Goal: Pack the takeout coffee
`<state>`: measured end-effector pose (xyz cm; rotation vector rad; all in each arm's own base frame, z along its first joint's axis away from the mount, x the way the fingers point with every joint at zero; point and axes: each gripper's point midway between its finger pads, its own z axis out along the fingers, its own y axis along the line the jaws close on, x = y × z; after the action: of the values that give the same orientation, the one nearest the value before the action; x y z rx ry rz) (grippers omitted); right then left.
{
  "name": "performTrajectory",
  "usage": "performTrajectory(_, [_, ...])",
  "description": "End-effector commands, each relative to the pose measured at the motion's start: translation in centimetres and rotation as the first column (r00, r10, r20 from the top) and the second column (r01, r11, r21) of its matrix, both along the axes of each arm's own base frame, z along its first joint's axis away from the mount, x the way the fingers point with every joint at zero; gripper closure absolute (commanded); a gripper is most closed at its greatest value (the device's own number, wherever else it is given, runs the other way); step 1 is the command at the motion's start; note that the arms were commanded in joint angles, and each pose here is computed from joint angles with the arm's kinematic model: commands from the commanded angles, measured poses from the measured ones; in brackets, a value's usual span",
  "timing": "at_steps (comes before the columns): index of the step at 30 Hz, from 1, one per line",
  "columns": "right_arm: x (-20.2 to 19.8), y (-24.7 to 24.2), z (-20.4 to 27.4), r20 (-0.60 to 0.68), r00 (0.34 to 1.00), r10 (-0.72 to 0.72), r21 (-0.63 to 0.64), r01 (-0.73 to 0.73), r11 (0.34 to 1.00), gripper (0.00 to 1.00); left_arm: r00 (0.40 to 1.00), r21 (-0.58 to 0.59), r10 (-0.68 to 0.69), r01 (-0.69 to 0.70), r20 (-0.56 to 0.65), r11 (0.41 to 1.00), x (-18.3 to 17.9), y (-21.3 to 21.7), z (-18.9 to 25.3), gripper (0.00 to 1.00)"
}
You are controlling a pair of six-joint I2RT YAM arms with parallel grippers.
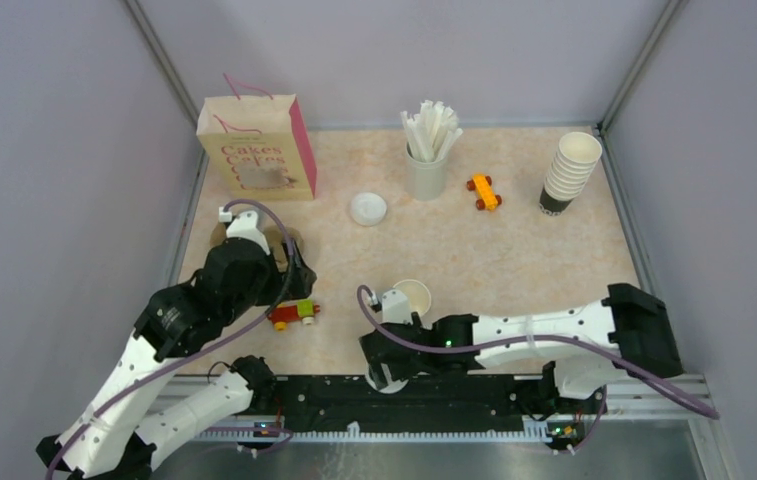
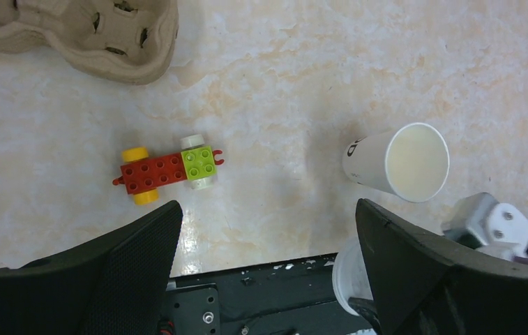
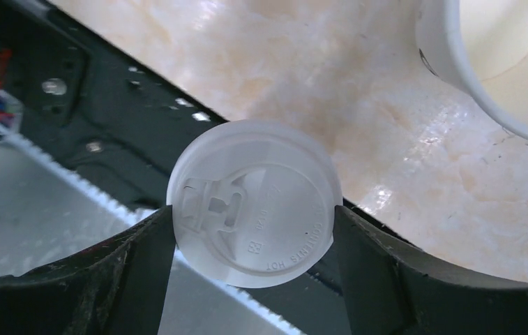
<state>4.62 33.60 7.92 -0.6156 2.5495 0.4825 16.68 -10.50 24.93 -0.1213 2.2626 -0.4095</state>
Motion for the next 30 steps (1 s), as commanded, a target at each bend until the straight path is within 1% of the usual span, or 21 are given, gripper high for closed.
performTrajectory(1, [-0.8,2.9,8.0,0.015,0.997,0.077,0.216,-0.078,0.973,0.25,0.999,-0.032,0.043,-0.042,0.030,0.999,-0.2,0.8,1.5,0.01])
performTrajectory(4, [0.7,2.8,12.0,0.050,0.997,0.054,0.287,-0.067,0.956,0.25,0.997,-0.049,0.064,-0.062,0.032,0.997,-0.4,1.0,1.7,0.01])
performTrajectory(6, [2.5,1.9,14.3,0.073,0.997,0.016,0.312,-0.038,0.949,0.26,0.997,-0.066,0.071,-0.068,0.033,0.995,-0.4,0.9,1.7,0.01])
performTrajectory(9, [6.3,-0.6,16.4,0.148,0.986,-0.076,0.278,0.032,0.960,0.27,0.998,-0.094,0.063,-0.060,0.031,0.994,-0.5,0.5,1.5,0.01])
performTrajectory(12, [9.9,-3.4,17.4,0.211,0.968,-0.139,0.210,0.095,0.973,0.27,0.999,-0.138,-0.007,0.014,0.048,0.990,-0.3,-1.2,1.5,0.01])
performTrajectory(15, [11.9,-5.1,17.1,0.240,0.962,-0.131,0.140,0.099,0.985,0.26,0.996,-0.182,-0.082,0.087,0.036,0.979,-0.2,-3.3,1.1,0.01])
performTrajectory(18, [12.8,-5.9,15.7,0.245,0.966,-0.084,0.045,0.076,0.996,0.26,0.987,-0.239,-0.159,0.156,0.006,0.958,-0.2,-5.7,0.6,0.01])
performTrajectory(20, [12.8,-5.9,15.1,0.236,0.970,-0.049,0.001,0.050,0.999,0.26,0.985,-0.261,-0.168,0.154,-0.032,0.953,0.1,-6.6,0.0,0.01])
performTrajectory(23, [12.7,-5.1,14.1,0.225,0.974,-0.003,-0.017,0.007,1.000,0.26,0.974,-0.301,-0.211,0.180,-0.077,0.937,0.1,-8.3,-0.4,0.01])
performTrajectory(26, [12.9,-4.7,13.8,0.244,0.970,0.024,-0.008,-0.023,1.000,0.26,0.969,-0.333,-0.234,0.196,-0.078,0.922,0.8,-9.4,0.0,0.01])
performTrajectory(30, [13.1,-4.6,12.8,0.255,0.965,0.067,-0.052,-0.056,0.997,0.25,0.964,-0.397,-0.237,0.171,-0.122,0.902,1.9,-9.3,-0.1,0.01])
